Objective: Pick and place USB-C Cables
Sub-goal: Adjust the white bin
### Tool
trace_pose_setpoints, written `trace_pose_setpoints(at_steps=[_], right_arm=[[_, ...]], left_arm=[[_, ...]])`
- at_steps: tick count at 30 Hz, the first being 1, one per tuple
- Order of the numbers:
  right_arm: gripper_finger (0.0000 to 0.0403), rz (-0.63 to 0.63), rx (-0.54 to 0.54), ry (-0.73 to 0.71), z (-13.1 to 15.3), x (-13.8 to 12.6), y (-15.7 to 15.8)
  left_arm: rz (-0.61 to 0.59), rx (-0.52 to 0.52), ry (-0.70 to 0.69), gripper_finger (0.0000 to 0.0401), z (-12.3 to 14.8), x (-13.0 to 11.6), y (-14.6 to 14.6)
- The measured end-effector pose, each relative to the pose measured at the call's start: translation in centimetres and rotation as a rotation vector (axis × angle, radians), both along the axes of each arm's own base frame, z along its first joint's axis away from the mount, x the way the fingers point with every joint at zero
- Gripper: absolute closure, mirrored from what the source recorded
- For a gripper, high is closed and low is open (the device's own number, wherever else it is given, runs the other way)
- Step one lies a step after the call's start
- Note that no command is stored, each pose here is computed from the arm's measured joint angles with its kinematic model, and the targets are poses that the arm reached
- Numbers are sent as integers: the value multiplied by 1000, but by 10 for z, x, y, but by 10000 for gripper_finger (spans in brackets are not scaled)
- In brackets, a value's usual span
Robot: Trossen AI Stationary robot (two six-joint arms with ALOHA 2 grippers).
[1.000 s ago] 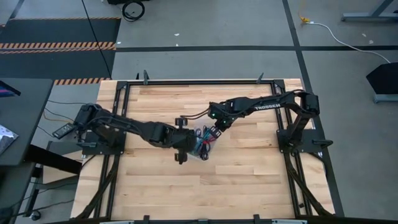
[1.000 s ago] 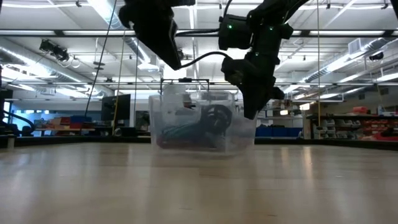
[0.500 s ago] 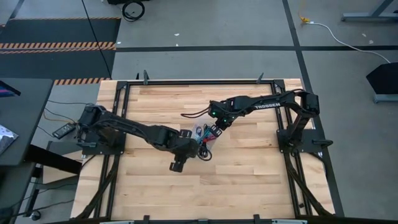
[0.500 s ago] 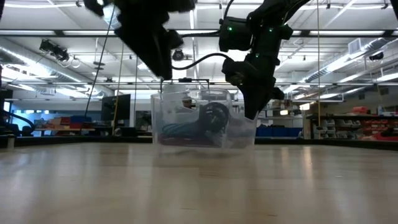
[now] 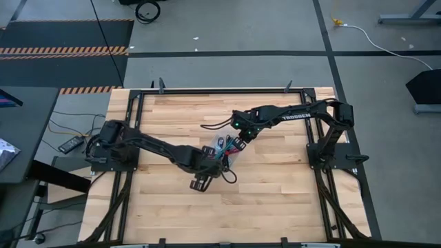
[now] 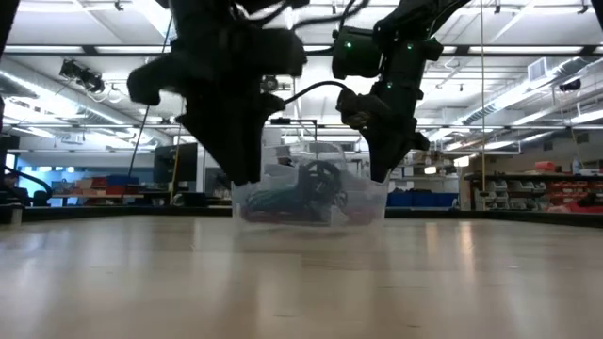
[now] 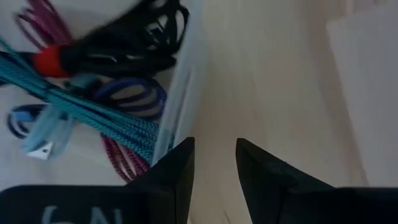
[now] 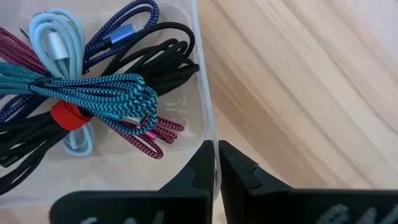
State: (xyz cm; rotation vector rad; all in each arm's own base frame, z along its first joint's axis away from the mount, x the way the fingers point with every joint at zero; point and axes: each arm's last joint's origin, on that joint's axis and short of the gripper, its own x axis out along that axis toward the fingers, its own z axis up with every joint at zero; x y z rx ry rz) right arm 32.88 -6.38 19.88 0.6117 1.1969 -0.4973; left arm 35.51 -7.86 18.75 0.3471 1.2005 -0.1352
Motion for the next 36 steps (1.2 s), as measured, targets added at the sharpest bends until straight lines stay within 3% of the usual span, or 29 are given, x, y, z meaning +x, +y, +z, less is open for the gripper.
trace_pose_setpoints(at_steps=[9, 29, 36], right_arm=[[387, 9, -5, 1, 0, 0, 0], [386, 31, -25, -2, 1, 1, 0], [386, 31, -26, -3, 1, 1, 1]], left_arm=[[8, 46, -140, 276, 34, -8, -5], [-15, 37, -205, 276, 51, -14, -10], [-52, -42, -176, 276, 46, -12, -12]])
